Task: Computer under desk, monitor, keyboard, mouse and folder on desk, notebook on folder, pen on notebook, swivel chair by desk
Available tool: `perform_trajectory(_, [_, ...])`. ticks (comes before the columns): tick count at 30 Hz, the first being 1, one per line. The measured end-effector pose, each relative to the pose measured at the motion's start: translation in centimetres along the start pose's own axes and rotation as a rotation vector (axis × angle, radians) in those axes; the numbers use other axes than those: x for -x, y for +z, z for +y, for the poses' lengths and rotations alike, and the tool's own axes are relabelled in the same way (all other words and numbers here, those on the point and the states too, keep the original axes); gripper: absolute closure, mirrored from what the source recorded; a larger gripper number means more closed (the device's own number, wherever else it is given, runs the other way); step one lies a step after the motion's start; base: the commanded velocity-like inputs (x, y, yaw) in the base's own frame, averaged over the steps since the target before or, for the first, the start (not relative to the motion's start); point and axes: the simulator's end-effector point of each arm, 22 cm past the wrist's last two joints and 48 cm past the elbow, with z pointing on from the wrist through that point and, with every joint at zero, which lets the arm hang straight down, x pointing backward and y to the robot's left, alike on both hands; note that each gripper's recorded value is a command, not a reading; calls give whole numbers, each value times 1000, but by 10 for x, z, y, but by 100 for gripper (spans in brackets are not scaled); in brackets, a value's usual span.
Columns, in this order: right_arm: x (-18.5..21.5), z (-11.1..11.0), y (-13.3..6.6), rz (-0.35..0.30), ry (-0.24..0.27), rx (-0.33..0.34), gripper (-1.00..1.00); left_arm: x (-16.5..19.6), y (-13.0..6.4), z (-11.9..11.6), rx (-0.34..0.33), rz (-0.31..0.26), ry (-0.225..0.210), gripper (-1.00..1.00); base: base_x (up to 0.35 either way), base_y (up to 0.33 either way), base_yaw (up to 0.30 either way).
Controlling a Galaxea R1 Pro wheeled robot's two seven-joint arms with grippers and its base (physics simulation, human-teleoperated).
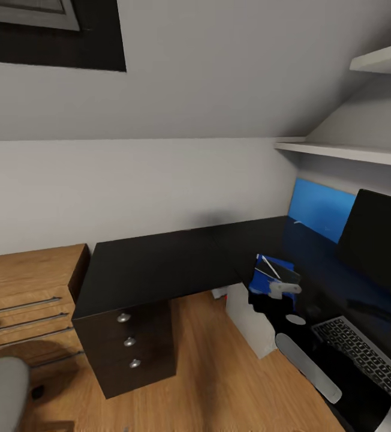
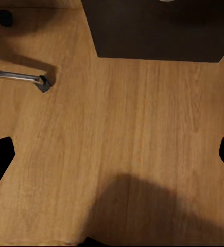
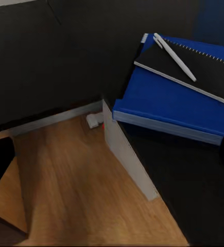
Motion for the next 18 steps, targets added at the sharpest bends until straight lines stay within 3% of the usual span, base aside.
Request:
perform_trajectory(7, [-34,34,3,45,-20,28,-100,-3,0,5,11,2,7,-100,-124,-218,243])
perform_trajectory(10, [-60,48,12,73,-55,3,-100,-2,0,4,8,-2,9,-100,-29,-68,267])
perform_trajectory(14, [-86,83,20,44,-117,-33,-100,-1,0,2,5,-5,11,-100,-11,-25,271])
perform_trajectory(18, [-126,80,31,25,-198,-101,-100,0,-1,2,3,-6,12,-100,-3,-8,272])
